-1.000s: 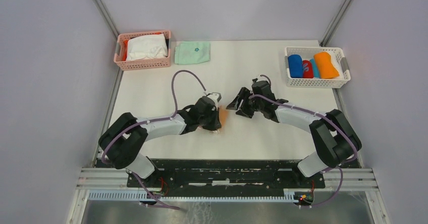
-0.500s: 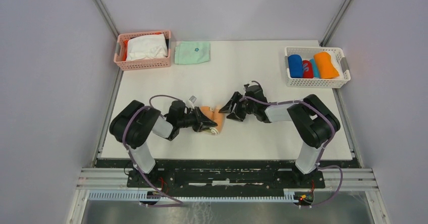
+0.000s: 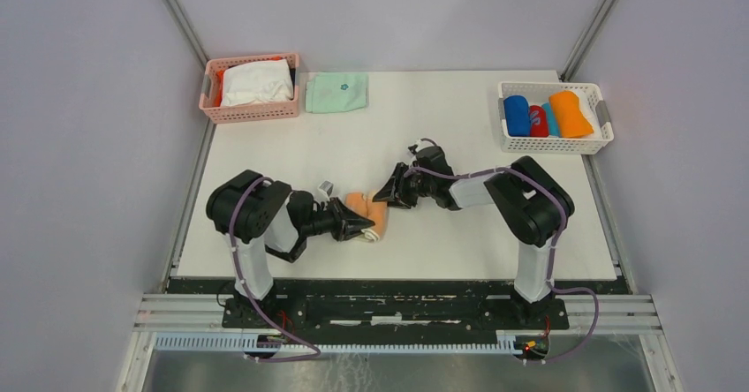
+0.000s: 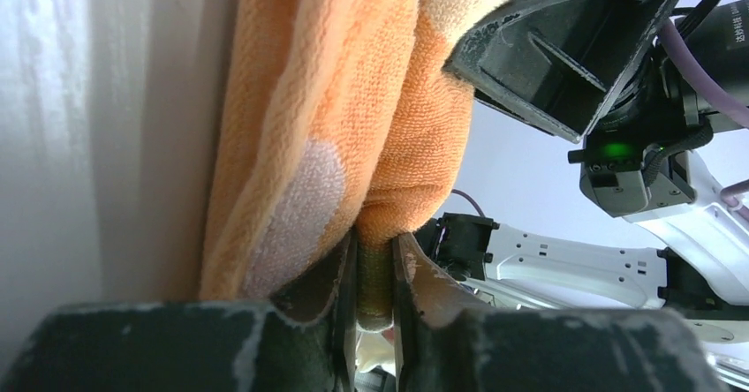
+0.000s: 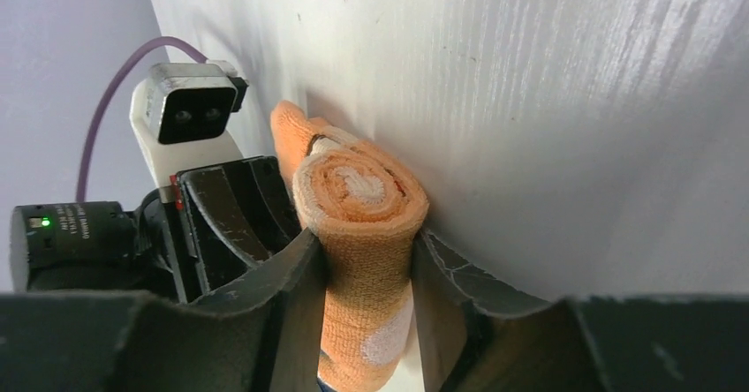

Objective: Roll the towels
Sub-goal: Roll the towel at the center of the board.

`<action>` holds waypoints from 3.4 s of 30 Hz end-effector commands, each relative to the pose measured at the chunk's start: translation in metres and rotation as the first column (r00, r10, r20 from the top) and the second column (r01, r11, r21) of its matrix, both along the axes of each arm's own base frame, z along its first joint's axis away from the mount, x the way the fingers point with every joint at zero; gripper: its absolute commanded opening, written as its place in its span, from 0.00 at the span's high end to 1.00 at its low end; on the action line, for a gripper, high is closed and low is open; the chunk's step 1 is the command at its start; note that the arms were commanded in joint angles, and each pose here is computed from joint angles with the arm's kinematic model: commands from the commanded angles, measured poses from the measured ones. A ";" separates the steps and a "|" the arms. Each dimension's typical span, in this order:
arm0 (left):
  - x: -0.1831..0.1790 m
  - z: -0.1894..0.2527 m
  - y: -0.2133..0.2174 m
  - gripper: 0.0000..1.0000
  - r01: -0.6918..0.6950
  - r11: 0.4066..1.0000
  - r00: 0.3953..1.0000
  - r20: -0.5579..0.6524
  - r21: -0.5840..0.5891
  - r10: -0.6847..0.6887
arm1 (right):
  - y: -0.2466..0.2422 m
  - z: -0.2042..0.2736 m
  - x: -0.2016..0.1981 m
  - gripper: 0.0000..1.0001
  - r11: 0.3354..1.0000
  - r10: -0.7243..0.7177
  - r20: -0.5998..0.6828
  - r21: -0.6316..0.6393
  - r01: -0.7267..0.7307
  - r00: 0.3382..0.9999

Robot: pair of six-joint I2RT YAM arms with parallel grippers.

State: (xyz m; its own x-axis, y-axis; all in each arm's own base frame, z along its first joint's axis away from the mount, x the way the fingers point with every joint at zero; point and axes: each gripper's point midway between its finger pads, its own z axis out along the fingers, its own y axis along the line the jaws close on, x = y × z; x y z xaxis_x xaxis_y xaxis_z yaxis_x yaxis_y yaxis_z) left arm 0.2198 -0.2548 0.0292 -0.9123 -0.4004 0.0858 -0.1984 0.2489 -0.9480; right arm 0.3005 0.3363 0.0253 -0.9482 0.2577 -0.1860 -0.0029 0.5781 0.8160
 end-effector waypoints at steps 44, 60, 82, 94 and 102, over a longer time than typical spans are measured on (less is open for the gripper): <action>-0.009 0.032 -0.059 0.33 -0.617 -0.059 0.590 0.411 0.785 -0.695 | -0.056 -0.007 -0.021 0.61 0.815 -0.117 0.016 -0.570 0.105 0.993; -0.009 0.008 -0.026 0.75 -0.459 0.028 0.718 0.390 0.888 -0.577 | -0.039 0.028 -0.009 0.54 0.913 -0.087 0.096 -0.391 0.118 0.992; 0.001 -0.013 -0.006 0.79 0.044 0.770 0.955 0.200 0.637 -0.219 | 0.000 0.027 0.008 0.34 0.989 -0.146 0.075 0.038 0.144 0.986; -0.009 -0.040 0.015 0.76 0.091 0.850 0.992 0.023 0.520 -0.121 | -0.005 -0.025 0.001 0.53 0.991 -0.090 0.028 -0.092 0.092 0.996; 0.012 0.006 0.045 0.43 -0.109 0.670 0.971 0.224 0.734 -0.087 | -0.032 -0.021 -0.007 0.58 0.919 -0.108 0.052 -0.375 0.120 0.993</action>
